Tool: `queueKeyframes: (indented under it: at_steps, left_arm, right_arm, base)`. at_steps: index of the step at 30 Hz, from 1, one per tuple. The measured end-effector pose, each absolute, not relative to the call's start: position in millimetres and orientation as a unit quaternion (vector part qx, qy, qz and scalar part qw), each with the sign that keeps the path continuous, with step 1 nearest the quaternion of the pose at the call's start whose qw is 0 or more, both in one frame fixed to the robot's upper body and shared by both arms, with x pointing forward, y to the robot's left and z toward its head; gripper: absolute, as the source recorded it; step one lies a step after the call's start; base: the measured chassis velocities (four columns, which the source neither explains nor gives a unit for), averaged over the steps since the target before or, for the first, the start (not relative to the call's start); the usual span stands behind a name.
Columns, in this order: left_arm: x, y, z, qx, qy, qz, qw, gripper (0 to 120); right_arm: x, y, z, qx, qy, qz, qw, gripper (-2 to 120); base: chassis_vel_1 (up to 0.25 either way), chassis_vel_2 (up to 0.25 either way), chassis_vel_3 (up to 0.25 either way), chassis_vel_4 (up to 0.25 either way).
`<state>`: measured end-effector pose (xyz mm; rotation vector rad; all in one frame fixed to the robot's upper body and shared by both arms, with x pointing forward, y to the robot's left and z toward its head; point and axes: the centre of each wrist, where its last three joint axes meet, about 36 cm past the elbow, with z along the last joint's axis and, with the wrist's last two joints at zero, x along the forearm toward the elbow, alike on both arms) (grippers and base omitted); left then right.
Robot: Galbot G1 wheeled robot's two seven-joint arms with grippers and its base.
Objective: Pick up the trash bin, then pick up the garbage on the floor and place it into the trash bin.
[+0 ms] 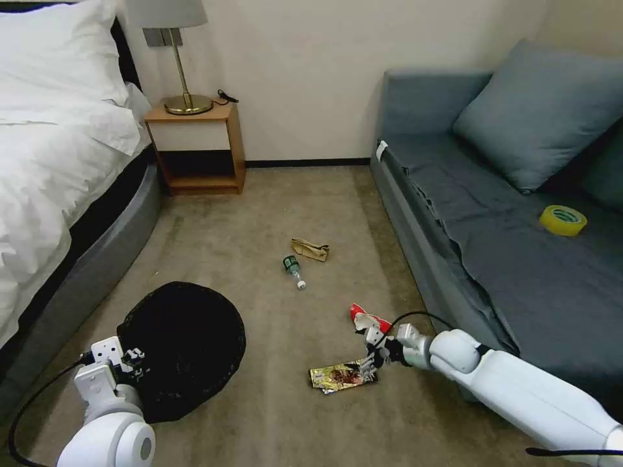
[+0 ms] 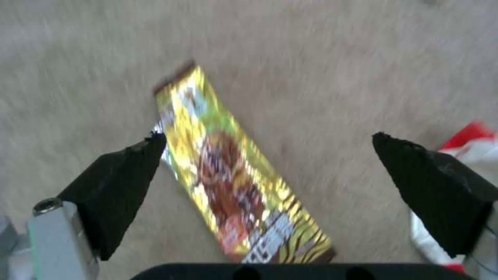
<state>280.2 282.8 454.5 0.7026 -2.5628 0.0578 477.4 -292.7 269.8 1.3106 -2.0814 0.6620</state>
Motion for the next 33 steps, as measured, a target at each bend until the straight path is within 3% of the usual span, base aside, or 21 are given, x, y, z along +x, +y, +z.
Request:
queueKeyframes:
  at_steps: [10,33]
  left_arm:
    - [276,288,456,0.267,-0.935,0.018,0.234,2]
    - [274,291,450,0.274,-0.933,0.018,0.232,2]
  right_arm:
    - [486,-315,222,0.478,-0.77,0.282,0.314,100]
    - [491,-313,189,0.478,-0.761,0.309,0.311,100]
  base:
    - [0.0,0.0,0.0,0.0]
    - [0.0,0.0,0.0,0.0]
